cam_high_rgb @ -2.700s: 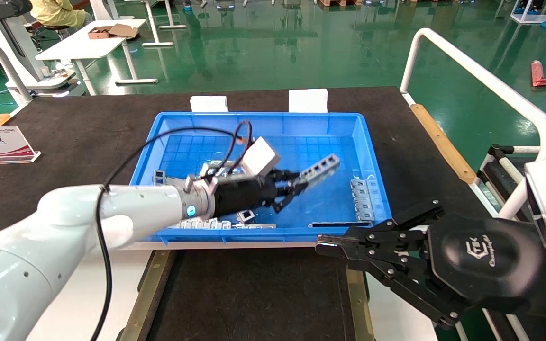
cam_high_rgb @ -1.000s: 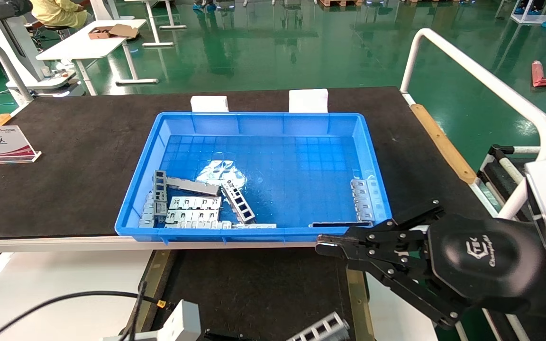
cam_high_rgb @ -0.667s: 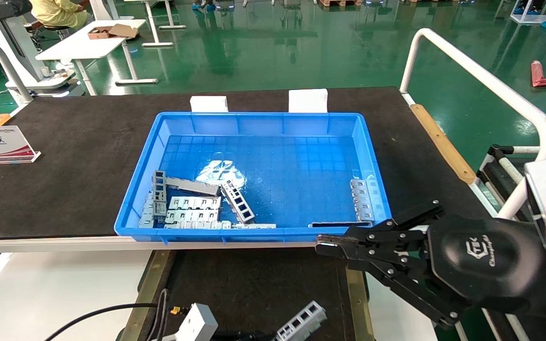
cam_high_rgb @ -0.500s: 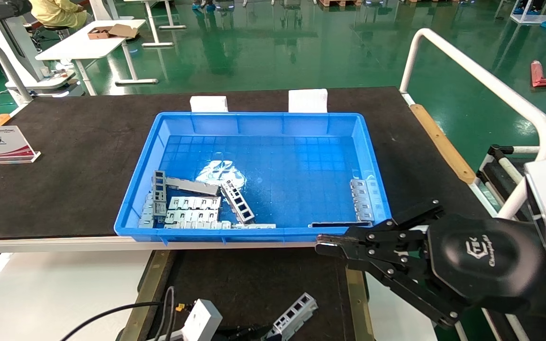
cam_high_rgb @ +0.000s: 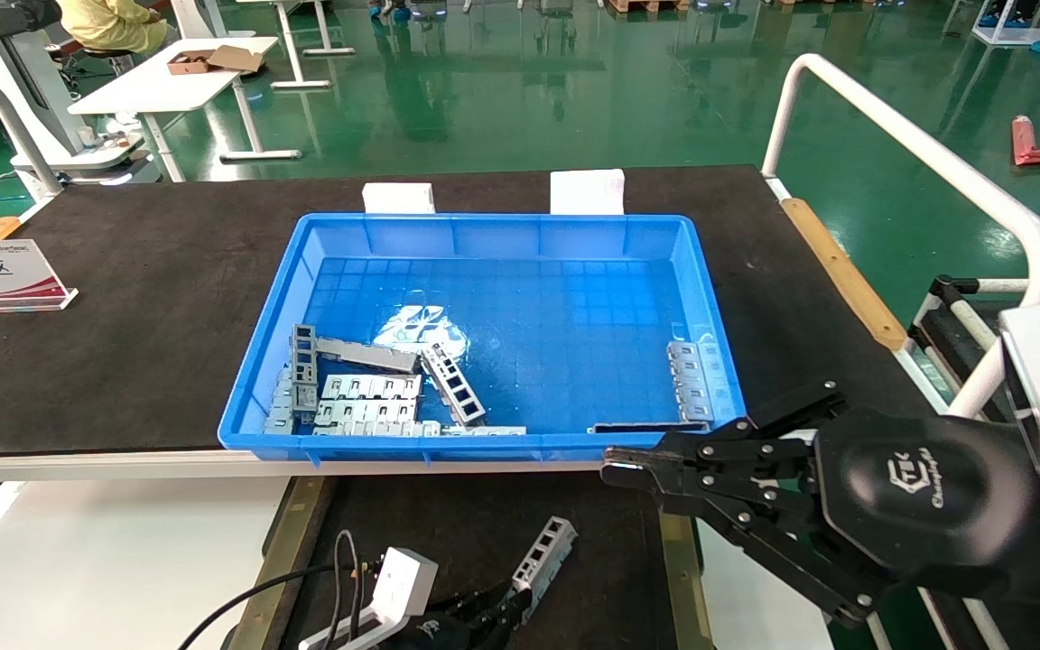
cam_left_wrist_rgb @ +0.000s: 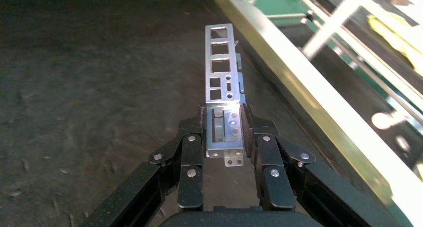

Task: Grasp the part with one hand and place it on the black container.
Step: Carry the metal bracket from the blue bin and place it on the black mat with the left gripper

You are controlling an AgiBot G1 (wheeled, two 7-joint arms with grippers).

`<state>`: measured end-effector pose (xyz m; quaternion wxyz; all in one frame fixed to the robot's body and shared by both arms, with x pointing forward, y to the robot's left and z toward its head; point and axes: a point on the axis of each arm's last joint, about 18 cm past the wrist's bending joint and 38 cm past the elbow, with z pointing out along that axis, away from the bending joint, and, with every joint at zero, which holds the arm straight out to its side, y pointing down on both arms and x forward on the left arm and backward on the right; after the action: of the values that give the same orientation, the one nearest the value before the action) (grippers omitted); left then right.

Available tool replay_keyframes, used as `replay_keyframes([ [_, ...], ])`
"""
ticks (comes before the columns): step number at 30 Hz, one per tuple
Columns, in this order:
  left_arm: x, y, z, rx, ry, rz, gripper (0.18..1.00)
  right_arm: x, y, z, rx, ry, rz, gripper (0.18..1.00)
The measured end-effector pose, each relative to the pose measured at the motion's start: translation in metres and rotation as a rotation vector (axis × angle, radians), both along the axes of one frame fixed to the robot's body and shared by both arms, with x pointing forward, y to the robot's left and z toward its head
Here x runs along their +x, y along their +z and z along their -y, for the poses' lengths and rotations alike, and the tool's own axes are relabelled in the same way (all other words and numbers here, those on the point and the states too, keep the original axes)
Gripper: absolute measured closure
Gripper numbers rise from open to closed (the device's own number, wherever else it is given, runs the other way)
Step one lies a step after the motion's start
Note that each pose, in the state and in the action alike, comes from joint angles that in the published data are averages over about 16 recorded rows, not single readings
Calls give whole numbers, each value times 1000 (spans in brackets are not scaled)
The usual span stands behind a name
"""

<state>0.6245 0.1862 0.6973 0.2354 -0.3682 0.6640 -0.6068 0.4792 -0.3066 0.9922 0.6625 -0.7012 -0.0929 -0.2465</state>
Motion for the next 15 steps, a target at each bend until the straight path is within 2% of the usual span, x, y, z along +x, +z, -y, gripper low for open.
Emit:
replay_keyframes([
  [15, 24, -9, 16, -134, 206, -71, 865, 0, 0, 0, 0, 0, 0, 988],
])
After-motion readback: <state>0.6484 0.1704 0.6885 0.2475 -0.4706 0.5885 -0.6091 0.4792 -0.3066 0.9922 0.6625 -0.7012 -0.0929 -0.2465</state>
